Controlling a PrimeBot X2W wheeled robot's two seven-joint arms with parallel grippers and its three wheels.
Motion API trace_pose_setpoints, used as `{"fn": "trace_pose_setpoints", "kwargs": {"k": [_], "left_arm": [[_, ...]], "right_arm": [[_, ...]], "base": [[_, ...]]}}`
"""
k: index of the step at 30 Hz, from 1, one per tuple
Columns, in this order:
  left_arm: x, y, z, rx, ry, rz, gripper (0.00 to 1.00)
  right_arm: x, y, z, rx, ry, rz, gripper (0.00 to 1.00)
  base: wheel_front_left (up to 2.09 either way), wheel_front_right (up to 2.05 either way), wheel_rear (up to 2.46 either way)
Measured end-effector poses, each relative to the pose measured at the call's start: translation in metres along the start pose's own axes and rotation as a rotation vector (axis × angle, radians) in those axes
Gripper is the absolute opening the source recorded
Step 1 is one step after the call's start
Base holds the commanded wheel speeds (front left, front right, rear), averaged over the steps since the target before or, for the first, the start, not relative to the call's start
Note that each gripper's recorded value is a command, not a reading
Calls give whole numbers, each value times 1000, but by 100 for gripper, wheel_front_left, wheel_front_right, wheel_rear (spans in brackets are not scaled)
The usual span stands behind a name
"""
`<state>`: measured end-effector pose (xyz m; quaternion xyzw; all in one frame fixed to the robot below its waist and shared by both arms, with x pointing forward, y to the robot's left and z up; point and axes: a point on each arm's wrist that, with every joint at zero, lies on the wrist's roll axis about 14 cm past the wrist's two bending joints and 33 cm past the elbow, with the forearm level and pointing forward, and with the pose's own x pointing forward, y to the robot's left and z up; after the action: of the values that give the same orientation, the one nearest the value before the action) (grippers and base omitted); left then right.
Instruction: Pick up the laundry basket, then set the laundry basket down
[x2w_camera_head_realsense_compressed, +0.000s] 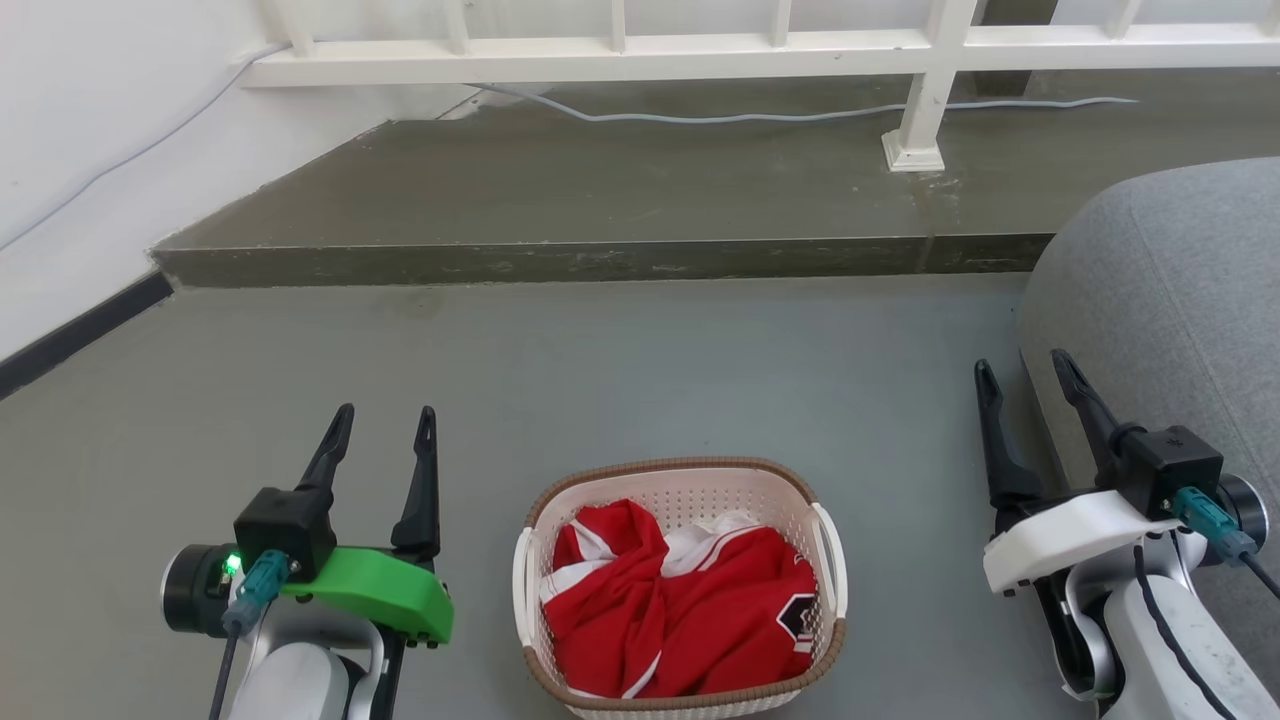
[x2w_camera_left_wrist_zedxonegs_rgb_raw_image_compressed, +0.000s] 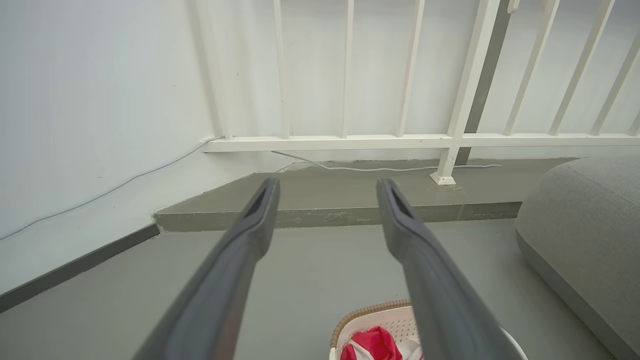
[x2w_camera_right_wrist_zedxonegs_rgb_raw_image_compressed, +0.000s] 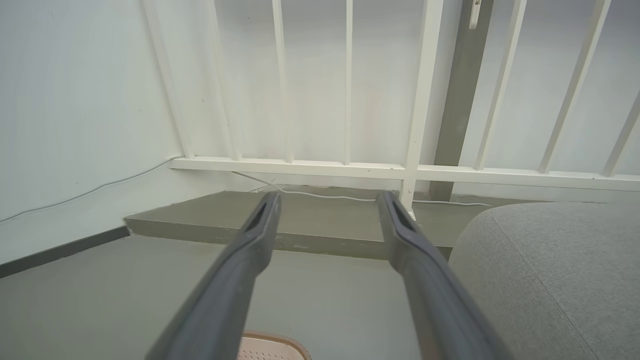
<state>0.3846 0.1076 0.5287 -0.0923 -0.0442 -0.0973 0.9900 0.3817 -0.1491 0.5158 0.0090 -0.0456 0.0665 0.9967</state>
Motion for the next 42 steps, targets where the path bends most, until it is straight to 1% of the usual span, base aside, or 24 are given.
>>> {"fn": "trace_pose_setpoints", "kwargs": {"k": [7, 30, 42], "left_arm": [[0, 2, 0, -23, 0, 15, 100], [0, 7, -7, -30, 24, 33, 100], [11, 9, -16, -41, 44, 35, 100]], "right_arm": [[0, -3, -2, 40, 6, -22, 100], [-1, -5, -8, 43, 24, -16, 100], [5, -7, -27, 50, 75, -18, 100]], "base": [[0, 0, 0], [0, 0, 0], [0, 0, 0]]}}
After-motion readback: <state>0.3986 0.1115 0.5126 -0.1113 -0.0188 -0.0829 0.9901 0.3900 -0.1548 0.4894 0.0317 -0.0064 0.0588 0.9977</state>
